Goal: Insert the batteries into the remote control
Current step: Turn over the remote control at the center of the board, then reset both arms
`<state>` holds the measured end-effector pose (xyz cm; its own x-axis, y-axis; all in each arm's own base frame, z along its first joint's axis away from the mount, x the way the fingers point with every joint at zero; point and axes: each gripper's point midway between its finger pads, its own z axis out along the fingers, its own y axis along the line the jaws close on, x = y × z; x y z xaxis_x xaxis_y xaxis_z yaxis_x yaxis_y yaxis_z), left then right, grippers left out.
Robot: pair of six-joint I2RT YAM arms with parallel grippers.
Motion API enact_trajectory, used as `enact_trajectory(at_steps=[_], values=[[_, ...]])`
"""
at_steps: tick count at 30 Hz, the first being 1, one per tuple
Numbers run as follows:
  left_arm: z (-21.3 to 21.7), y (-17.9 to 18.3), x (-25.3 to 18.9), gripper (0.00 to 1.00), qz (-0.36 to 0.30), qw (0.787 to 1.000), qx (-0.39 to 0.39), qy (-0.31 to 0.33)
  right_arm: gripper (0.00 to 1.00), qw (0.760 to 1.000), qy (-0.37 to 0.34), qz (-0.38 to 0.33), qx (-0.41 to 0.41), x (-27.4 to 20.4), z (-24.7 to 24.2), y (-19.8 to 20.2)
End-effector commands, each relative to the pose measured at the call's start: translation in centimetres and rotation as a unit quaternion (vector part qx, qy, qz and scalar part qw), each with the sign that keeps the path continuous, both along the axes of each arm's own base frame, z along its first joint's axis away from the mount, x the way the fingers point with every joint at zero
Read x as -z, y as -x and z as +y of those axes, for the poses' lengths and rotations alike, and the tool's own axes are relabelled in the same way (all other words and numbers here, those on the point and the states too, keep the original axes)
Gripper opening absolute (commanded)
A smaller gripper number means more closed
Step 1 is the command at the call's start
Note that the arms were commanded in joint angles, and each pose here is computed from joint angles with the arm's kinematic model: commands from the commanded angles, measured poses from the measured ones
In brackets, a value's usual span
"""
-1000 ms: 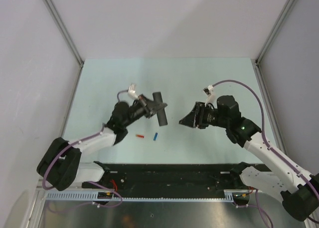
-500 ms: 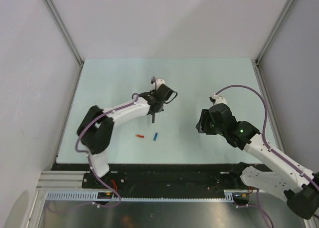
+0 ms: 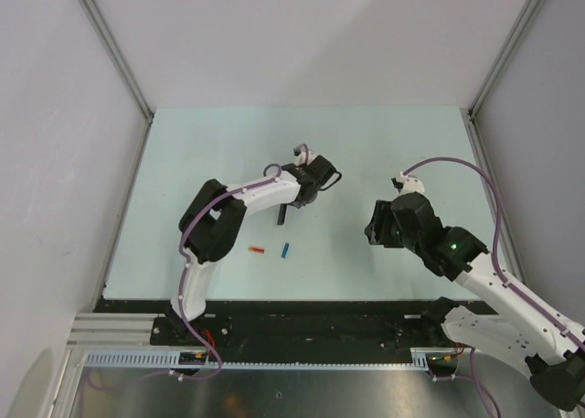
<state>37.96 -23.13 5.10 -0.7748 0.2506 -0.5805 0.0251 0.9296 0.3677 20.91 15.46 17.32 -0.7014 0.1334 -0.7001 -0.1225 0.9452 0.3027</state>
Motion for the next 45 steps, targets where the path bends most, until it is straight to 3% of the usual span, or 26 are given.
enact_trajectory(at_steps=[1,6,20,26,30,32,33,34,39,45], values=[[-0.9,0.2,1.0,0.14,0.01,1.0,0.01,-0.012,0.55,0.999,-0.015,-0.036,0.006,-2.6,-0.4,-0.2],[-1.4,0.4,1.8,0.18,0.019,1.0,0.012,-0.006,0.55,0.999,-0.019,-0.039,0.008,-3.0,-0.6,-0.1],[-3.2,0.9,1.8,0.56,0.034,0.999,0.024,0.033,0.56,0.999,-0.01,-0.035,0.025,-2.9,-1.8,0.2],[-2.4,0.8,-8.7,0.74,-0.055,0.994,0.035,0.09,0.56,0.999,-0.001,-0.03,0.032,-2.6,-2.2,0.2],[0.0,2.4,-15.0,0.75,-0.124,0.977,0.046,0.166,0.56,0.999,0.004,-0.031,0.03,-2.3,-2.1,0.1],[2.2,4.6,-17.0,0.92,-0.152,0.964,0.051,0.213,0.56,0.999,-0.004,-0.04,0.025,-2.3,-1.8,-0.1],[2.7,6.2,-14.9,0.97,-0.126,0.962,0.062,0.234,0.56,0.998,-0.014,-0.051,0.021,-2.8,-1.5,-0.3],[4.4,6.7,-16.5,1.0,-0.146,0.95,0.056,0.271,0.56,0.998,-0.019,-0.054,0.019,-2.8,-1.3,-0.4],[10.2,9.1,-13.3,1.0,-0.138,0.927,-0.01,0.349,0.56,0.997,-0.028,-0.072,0.006,-3.0,-0.6,-0.9],[11.3,10.5,-15.4,1.0,-0.184,0.91,-0.013,0.371,0.55,0.997,-0.022,-0.076,0.003,-2.9,-0.2,-1.6]])
